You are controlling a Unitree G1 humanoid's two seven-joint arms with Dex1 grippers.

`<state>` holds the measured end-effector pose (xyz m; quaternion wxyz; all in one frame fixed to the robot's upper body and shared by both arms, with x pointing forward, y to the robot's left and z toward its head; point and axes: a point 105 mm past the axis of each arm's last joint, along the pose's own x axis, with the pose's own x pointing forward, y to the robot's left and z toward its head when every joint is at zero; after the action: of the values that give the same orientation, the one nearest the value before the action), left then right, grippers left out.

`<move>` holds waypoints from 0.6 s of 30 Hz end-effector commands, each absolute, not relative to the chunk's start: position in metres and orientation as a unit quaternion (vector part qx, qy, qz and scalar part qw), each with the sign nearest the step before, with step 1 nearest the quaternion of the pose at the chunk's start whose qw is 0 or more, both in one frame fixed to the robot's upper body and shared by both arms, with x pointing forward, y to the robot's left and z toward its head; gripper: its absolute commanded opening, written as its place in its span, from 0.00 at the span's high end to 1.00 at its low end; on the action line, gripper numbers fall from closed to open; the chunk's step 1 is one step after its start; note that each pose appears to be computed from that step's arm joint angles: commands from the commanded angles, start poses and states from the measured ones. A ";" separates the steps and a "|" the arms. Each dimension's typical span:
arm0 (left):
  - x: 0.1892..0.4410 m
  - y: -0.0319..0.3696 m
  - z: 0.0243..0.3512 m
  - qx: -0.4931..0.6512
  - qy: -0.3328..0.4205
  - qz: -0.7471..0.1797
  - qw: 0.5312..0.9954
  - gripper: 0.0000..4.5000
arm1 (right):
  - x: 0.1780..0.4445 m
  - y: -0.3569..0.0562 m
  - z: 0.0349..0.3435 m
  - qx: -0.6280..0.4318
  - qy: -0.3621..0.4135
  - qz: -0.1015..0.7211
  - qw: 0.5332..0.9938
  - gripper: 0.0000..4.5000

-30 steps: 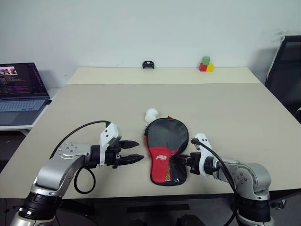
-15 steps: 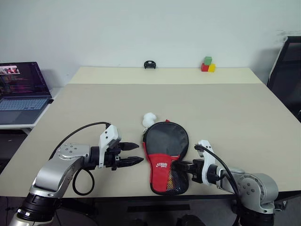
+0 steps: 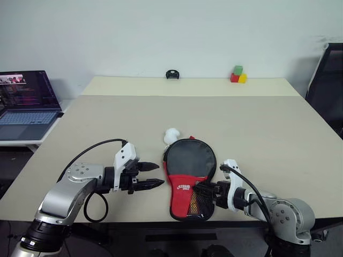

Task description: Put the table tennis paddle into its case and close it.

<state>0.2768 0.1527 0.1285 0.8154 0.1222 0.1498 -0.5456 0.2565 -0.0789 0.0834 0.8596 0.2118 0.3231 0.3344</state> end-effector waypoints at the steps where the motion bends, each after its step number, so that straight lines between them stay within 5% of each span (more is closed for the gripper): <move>1: 0.276 0.154 0.135 0.142 0.136 -0.545 0.815 0.32 | 0.259 -0.121 0.083 0.216 0.306 0.268 0.888 0.01; 8: 0.280 0.155 0.135 0.146 0.133 -0.542 0.817 0.32 | 0.252 -0.132 0.091 0.154 0.278 0.296 0.901 0.01; 18: 0.304 0.168 0.144 0.149 0.106 -0.481 0.857 0.32 | 0.263 -0.116 0.162 0.103 0.133 0.427 0.889 0.01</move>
<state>0.2968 0.1631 0.1308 0.8448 0.1368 0.1345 -0.4995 0.2641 -0.1233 0.1457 0.8944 0.1157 0.1680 0.3981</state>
